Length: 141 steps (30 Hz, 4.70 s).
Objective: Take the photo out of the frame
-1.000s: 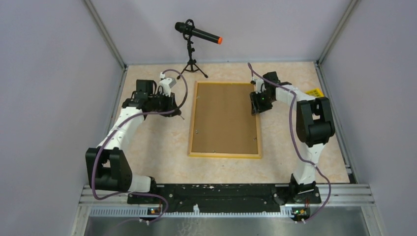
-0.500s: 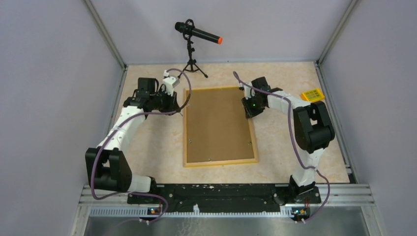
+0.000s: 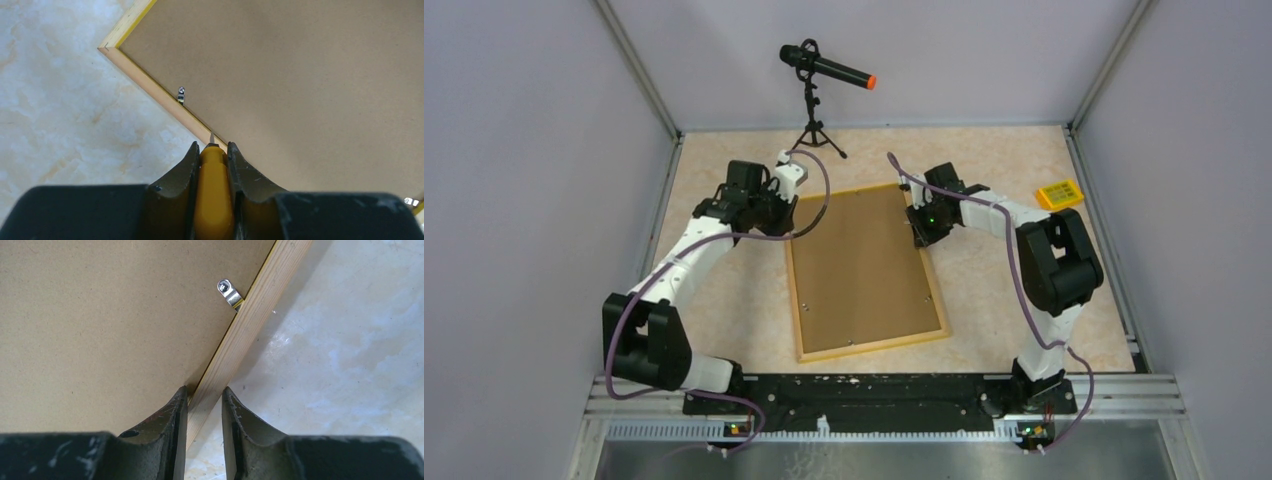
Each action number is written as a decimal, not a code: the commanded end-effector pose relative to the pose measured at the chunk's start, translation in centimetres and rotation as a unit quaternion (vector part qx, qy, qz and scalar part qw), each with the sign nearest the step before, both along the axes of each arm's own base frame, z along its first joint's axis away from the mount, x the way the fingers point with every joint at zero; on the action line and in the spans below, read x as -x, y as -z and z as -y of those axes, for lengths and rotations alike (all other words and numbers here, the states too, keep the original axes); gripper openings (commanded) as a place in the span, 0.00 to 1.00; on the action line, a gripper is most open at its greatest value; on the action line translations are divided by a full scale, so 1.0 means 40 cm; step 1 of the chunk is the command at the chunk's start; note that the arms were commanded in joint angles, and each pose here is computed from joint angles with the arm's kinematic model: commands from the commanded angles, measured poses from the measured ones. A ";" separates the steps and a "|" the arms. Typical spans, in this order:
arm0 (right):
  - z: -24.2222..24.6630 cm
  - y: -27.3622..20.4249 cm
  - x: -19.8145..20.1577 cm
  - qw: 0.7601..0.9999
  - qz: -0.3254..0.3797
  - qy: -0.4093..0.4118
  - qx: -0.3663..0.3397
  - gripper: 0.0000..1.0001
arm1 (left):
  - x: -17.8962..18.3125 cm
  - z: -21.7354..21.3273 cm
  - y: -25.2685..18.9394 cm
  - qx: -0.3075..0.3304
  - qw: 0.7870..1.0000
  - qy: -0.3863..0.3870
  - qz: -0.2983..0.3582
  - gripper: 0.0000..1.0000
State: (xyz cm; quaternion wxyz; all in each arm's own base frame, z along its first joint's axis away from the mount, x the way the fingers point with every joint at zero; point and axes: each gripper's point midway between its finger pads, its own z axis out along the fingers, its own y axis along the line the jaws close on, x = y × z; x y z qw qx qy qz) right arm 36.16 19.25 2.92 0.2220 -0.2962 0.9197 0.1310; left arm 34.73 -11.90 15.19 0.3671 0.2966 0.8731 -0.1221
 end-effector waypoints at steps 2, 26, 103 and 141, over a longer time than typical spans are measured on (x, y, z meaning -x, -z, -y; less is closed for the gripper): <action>0.038 0.070 0.082 0.998 -0.058 -0.008 0.039 0.00 | -0.060 -0.001 0.003 -0.018 0.999 -0.013 0.047 0.00; 0.036 0.077 0.085 0.997 -0.064 -0.018 0.038 0.00 | -0.172 -0.021 0.118 -0.055 0.997 -0.033 0.046 0.00; 0.038 0.105 0.074 0.996 -0.073 -0.003 0.047 0.00 | -0.070 -0.001 0.189 -0.049 0.998 -0.017 -0.030 0.00; -0.159 -0.396 0.017 0.963 0.123 -0.200 -0.133 0.77 | 0.025 0.179 -0.230 0.360 0.926 0.008 -0.113 0.00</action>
